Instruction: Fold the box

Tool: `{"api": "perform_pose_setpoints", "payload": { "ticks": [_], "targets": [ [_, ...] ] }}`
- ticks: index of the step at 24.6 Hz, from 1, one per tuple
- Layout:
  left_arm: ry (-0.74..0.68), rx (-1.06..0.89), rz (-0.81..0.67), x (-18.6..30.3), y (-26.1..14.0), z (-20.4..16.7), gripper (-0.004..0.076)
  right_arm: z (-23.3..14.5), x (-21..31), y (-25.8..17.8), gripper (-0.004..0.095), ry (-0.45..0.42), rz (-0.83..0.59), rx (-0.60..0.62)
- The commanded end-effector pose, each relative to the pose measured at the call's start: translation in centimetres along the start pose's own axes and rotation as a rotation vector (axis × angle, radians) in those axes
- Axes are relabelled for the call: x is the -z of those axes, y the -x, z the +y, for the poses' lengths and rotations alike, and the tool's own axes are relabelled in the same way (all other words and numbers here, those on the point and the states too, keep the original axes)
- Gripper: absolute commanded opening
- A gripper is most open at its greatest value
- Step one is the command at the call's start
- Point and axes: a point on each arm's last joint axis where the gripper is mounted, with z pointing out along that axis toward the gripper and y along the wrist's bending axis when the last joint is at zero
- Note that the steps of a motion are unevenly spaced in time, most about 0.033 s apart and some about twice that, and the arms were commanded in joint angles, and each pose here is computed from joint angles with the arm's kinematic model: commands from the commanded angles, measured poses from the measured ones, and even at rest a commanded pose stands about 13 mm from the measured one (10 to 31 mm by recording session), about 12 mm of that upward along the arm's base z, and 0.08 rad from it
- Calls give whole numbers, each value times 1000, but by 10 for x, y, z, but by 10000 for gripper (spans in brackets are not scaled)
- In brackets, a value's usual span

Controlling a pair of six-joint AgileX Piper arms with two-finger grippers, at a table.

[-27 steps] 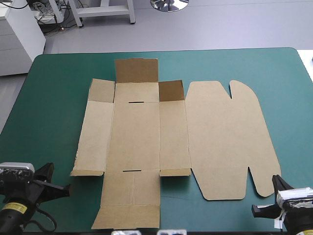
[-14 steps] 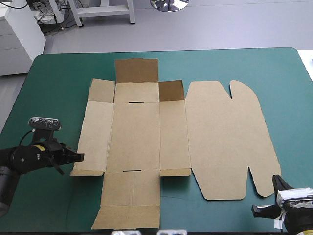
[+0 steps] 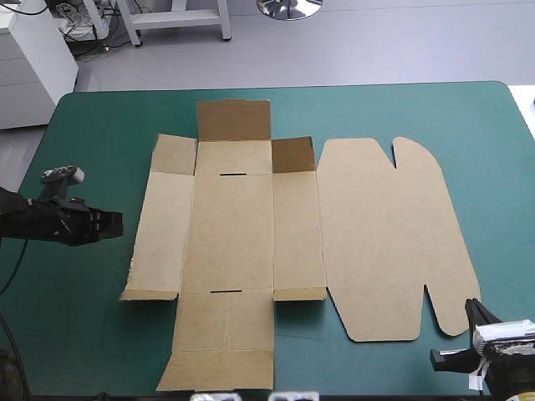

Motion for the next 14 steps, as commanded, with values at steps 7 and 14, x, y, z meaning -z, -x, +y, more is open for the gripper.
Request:
{"api": "perform_pose_setpoints", "payload": {
  "ticks": [7, 14],
  "targets": [
    [-119, 180, 102, -25, 29, 43, 13, -1, 10, 12, -19, -31, -126, 4],
    [-150, 231, 148, -43, 29, 54, 13, -1, 10, 12, -19, -31, -126, 4]
  ]
}}
